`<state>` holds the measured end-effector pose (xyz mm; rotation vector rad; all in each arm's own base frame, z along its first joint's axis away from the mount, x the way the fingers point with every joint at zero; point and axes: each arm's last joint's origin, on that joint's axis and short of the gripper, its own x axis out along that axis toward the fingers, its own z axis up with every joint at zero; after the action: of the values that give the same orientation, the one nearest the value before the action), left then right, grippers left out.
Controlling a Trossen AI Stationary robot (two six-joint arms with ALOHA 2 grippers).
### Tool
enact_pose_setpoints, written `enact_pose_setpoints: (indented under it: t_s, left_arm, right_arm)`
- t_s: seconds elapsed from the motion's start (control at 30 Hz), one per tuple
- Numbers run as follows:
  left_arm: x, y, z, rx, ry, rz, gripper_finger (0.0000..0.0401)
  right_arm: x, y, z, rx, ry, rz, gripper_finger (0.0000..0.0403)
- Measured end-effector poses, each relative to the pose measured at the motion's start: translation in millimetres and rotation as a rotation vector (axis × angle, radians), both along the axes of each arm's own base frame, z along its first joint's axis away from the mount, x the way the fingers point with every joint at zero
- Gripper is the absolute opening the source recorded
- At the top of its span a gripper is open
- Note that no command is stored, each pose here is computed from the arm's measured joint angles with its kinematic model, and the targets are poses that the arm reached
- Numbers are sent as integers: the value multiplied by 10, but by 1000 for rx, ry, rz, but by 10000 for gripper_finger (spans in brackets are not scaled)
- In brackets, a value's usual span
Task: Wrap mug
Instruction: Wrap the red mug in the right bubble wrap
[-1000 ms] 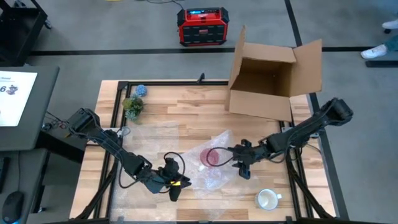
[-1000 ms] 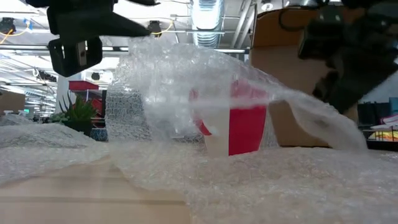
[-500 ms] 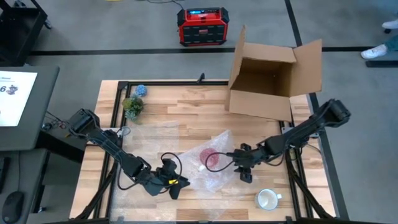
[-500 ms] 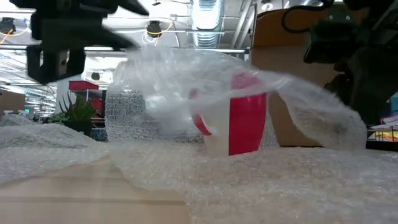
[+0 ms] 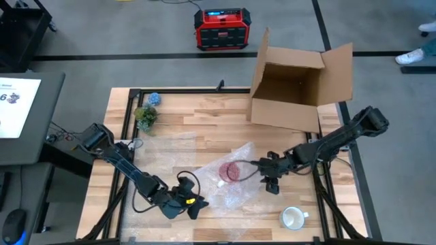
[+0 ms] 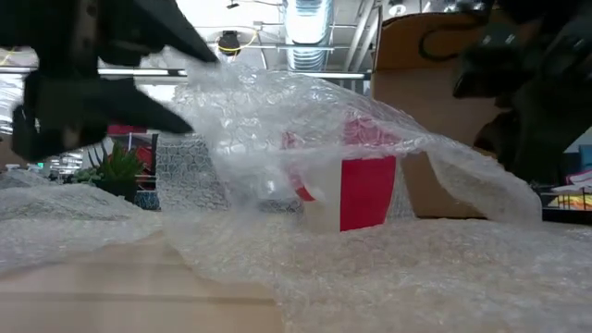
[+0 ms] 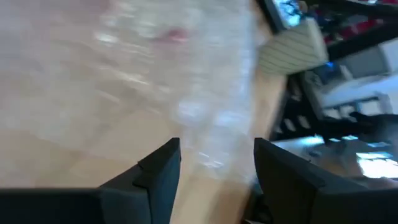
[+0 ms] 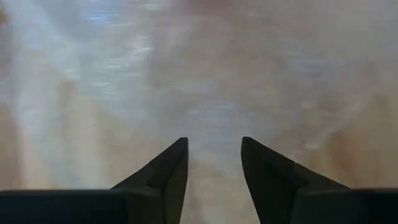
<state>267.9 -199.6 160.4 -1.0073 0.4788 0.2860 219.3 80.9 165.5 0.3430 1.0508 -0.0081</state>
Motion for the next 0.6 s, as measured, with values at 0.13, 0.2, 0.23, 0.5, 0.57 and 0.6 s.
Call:
enact_pose_setpoints:
  t_s: [0.13, 0.2, 0.23, 0.5, 0.57, 0.6]
  left_arm:
    - [142, -17, -201, 0, -35, -5, 181]
    - [201, -38, -231, 0, -86, -23, 177]
    - [218, -51, -225, 3, -114, -34, 173]
    - [287, -100, -83, 61, -241, -71, 70]
    - [307, -117, -45, 77, -257, -82, 26]
    - [317, -131, -22, 85, -264, -88, 13]
  right_arm:
    - [-1, -164, -68, -6, 25, -45, 177]
    - [20, -212, -71, 4, 15, -44, 203]
    - [30, -226, -74, 7, 13, -40, 217]
    - [118, -194, -118, 25, -33, 23, 263]
    - [128, -179, -126, 27, -38, 29, 263]
    - [120, -173, -130, 25, -30, 32, 262]
